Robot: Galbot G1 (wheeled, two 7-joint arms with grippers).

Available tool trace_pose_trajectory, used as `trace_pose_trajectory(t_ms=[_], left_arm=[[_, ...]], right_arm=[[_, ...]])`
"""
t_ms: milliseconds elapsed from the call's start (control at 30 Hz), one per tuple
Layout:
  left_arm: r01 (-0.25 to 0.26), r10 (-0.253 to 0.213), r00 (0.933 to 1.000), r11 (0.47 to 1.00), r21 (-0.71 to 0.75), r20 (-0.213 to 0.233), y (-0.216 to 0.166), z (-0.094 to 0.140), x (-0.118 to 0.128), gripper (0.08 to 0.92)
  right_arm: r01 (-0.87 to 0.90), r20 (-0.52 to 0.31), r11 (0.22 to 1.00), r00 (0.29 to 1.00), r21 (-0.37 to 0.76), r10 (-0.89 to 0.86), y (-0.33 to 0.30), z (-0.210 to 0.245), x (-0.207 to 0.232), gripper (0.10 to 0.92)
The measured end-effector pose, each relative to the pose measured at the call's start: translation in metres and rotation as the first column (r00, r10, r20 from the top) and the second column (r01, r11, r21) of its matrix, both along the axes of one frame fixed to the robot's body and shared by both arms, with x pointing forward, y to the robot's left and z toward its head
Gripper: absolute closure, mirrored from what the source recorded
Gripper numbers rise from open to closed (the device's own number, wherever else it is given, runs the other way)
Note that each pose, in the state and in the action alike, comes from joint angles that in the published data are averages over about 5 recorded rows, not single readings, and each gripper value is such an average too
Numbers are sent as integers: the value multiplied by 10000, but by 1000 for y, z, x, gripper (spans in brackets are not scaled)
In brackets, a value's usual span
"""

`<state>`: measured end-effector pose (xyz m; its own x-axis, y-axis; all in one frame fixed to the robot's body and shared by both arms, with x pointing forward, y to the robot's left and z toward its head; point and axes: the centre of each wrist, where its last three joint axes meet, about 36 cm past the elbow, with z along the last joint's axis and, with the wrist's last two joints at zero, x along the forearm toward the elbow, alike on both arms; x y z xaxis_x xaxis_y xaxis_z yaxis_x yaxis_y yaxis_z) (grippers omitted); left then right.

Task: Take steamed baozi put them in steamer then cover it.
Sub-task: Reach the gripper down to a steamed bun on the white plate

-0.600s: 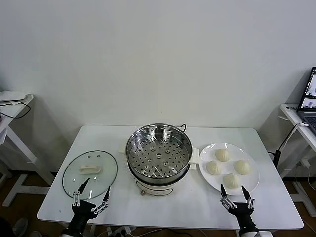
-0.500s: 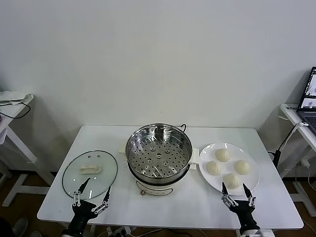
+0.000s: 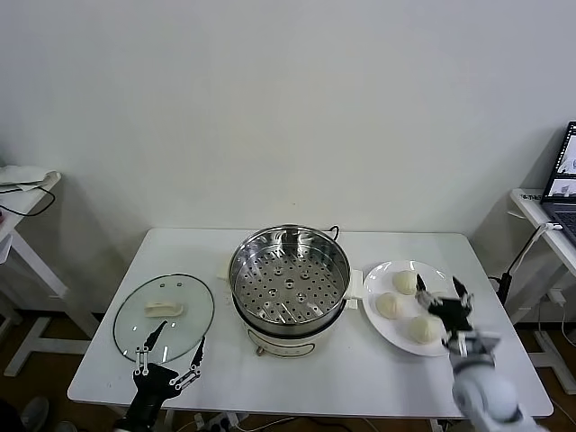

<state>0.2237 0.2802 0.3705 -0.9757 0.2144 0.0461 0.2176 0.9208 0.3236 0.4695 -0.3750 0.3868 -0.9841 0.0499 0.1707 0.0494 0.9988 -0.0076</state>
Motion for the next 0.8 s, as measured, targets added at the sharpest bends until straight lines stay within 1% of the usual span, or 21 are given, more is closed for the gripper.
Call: trace_pose_trajectory(t_ms=[100,200,267,333,433,567,667,800], left_arm=[[29,-29,10000,10000,-6,41,-1,1,0,177],[63,-63,9999,10000,-2,83,-2,2,-1,177],[79,-79,9999,10000,-2,107,-3,3,-1,177],[80,-80,9999,10000,-13,118,-3,3,-2,177],[76,-76,9999,10000,-41,115,-5,3,-2,177],[64,-64,9999,10000,-72,93,-6,2,-4,177],[70,-70,10000,10000,-68,67,-7,1,-5,177],[111,-111,9999,9999,-58,53,-8,0,-6,177]], right_arm=[[-785,-364,9959,9964,-454,769,-15,10,32,200],[-2002,-880,9743,9775,-1031,1915,-33,19,58,200],[-3000,-1299,9432,9504,-1428,2827,-46,27,75,200],[-4089,-1790,8941,9081,-1829,3787,-58,35,92,200],[-5659,-2690,7891,8194,-2389,5062,-76,48,117,200],[-7393,-4164,6130,6681,-2786,6166,-96,69,146,200],[-8371,-5347,4729,5419,-2750,6484,-104,85,164,200],[-9221,-6744,3072,3826,-2355,6315,-105,100,185,200]])
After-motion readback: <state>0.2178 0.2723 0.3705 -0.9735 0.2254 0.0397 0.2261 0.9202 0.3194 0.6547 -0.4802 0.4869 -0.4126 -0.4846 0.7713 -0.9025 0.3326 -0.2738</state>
